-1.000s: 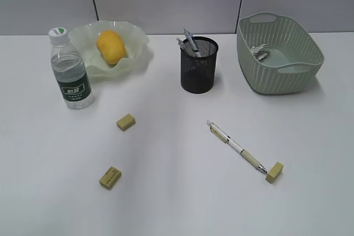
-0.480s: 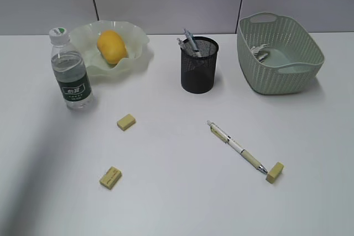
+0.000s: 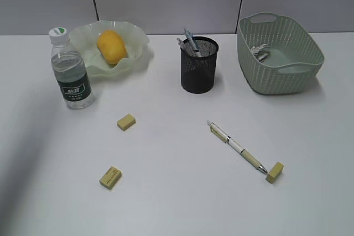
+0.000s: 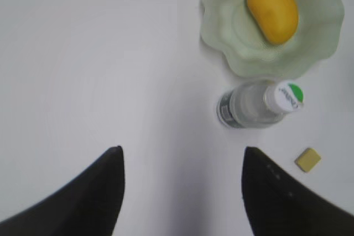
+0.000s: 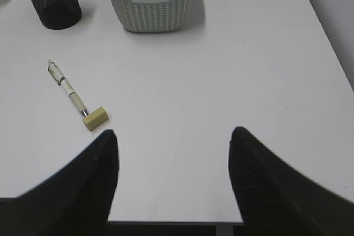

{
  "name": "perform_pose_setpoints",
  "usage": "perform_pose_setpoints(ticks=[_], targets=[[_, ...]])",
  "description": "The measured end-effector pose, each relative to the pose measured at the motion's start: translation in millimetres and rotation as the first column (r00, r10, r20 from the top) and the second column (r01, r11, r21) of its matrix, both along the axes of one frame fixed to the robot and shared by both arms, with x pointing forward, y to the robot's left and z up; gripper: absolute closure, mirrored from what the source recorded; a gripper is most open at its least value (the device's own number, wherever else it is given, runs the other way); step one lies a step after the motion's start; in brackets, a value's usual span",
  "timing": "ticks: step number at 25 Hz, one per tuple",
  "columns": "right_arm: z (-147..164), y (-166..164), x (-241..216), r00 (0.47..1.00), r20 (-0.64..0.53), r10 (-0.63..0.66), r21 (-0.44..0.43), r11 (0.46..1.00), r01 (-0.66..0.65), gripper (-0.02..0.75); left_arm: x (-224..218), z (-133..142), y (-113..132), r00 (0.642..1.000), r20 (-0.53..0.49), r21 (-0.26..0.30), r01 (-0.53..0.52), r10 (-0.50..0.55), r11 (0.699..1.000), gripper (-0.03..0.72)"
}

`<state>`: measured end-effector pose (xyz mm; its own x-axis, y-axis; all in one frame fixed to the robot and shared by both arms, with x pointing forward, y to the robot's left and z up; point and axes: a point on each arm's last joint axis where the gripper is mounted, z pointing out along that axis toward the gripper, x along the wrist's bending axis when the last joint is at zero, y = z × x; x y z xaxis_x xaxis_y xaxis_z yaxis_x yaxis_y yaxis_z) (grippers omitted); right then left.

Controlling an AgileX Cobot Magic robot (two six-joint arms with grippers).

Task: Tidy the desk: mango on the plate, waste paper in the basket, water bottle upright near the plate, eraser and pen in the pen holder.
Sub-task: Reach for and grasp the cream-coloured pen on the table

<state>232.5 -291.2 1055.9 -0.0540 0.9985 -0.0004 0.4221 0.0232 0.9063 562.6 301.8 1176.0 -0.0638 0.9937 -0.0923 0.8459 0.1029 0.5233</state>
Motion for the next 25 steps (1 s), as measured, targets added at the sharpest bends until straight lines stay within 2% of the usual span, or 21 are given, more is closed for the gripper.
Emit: perform_pose_setpoints(ticks=[6, 13, 17, 19, 25], targets=[[0.0, 0.0, 0.0, 1.000, 0.000, 0.000, 0.000, 1.000, 0.000, 0.240, -45.6, -15.8, -0.7, 0.998, -0.060, 0.005, 0.009, -0.009, 1.000, 0.186], [-0.2, 0.0, 0.1, 1.000, -0.001, 0.000, 0.000, 1.000, 0.000, 0.240, -129.3, -39.2, 1.4, 0.996, -0.088, 0.046, 0.009, -0.005, 0.999, 0.186], [-0.2, 0.0, 0.1, 1.000, -0.001, 0.000, 0.000, 1.000, 0.000, 0.240, -176.2, -56.6, 2.0, 0.999, -0.037, 0.063, 0.004, -0.001, 0.998, 0.186], [-0.2, 0.0, 0.1, 1.000, -0.001, 0.000, 0.000, 1.000, 0.000, 0.240, -203.1, -58.4, 1.6, 0.999, 0.053, 0.064, -0.002, -0.001, 0.998, 0.186], [-0.5, 0.0, 0.2, 1.000, -0.002, 0.000, 0.000, 1.000, 0.000, 0.240, -253.6, -78.5, 1.9, 0.979, 0.203, 0.082, -0.014, -0.003, 0.997, 0.186]])
